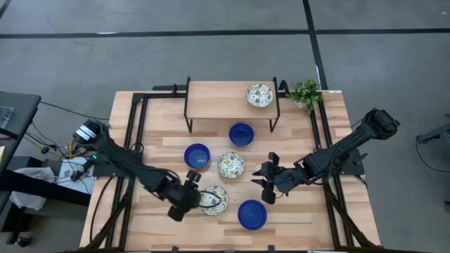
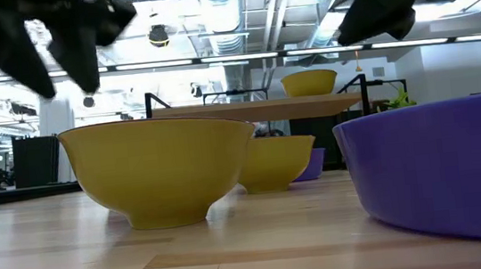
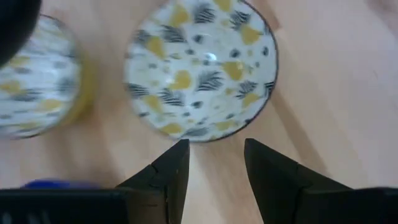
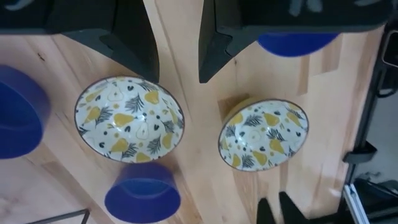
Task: Pick & Place Mini bowls
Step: Stack the bottom yellow patterned bowl on the yellow patterned bowl on the shelf
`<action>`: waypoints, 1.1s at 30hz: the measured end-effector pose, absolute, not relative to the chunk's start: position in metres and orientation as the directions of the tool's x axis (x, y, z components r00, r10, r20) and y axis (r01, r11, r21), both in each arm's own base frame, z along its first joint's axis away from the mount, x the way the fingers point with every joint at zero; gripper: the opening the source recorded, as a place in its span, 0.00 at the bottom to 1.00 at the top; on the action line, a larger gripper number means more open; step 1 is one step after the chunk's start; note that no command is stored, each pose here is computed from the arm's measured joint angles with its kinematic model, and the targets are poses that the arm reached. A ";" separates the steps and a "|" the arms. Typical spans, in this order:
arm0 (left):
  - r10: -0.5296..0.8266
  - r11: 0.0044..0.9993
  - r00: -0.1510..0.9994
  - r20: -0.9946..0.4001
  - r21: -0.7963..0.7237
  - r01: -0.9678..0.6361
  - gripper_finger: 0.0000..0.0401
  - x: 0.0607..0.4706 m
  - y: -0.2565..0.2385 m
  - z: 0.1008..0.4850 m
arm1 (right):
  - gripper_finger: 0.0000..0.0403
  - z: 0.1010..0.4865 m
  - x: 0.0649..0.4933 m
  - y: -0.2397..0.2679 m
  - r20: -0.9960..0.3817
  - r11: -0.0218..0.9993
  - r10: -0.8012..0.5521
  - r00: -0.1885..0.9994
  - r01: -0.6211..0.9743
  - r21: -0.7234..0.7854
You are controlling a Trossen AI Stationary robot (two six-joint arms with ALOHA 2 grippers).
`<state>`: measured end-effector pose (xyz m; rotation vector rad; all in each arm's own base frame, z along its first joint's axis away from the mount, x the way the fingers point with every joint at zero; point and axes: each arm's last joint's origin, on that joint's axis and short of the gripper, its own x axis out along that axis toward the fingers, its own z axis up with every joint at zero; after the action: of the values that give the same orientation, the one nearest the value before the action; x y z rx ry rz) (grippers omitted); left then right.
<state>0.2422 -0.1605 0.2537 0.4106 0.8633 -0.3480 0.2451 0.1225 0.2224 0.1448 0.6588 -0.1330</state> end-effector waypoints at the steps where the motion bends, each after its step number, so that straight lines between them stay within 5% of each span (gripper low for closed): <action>1: -0.146 0.864 0.582 -0.800 0.184 0.469 0.38 0.247 -0.161 0.249 | 0.25 0.222 0.245 0.122 -0.624 0.982 -0.080 0.777 0.170 0.085; 10: -0.164 0.755 0.506 -0.847 0.222 0.616 0.38 0.254 -0.175 0.227 | 0.25 0.220 0.243 0.121 -0.642 0.983 -0.089 0.762 0.171 0.066; 33: -0.081 0.498 0.562 -0.823 0.455 0.738 0.38 0.252 -0.175 0.221 | 0.25 0.220 0.243 0.121 -0.641 0.984 -0.093 0.762 0.168 0.058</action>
<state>0.2523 -0.1753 0.2211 0.9211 0.8359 -0.5723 0.2430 0.1210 0.2200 0.1140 0.6899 -0.1419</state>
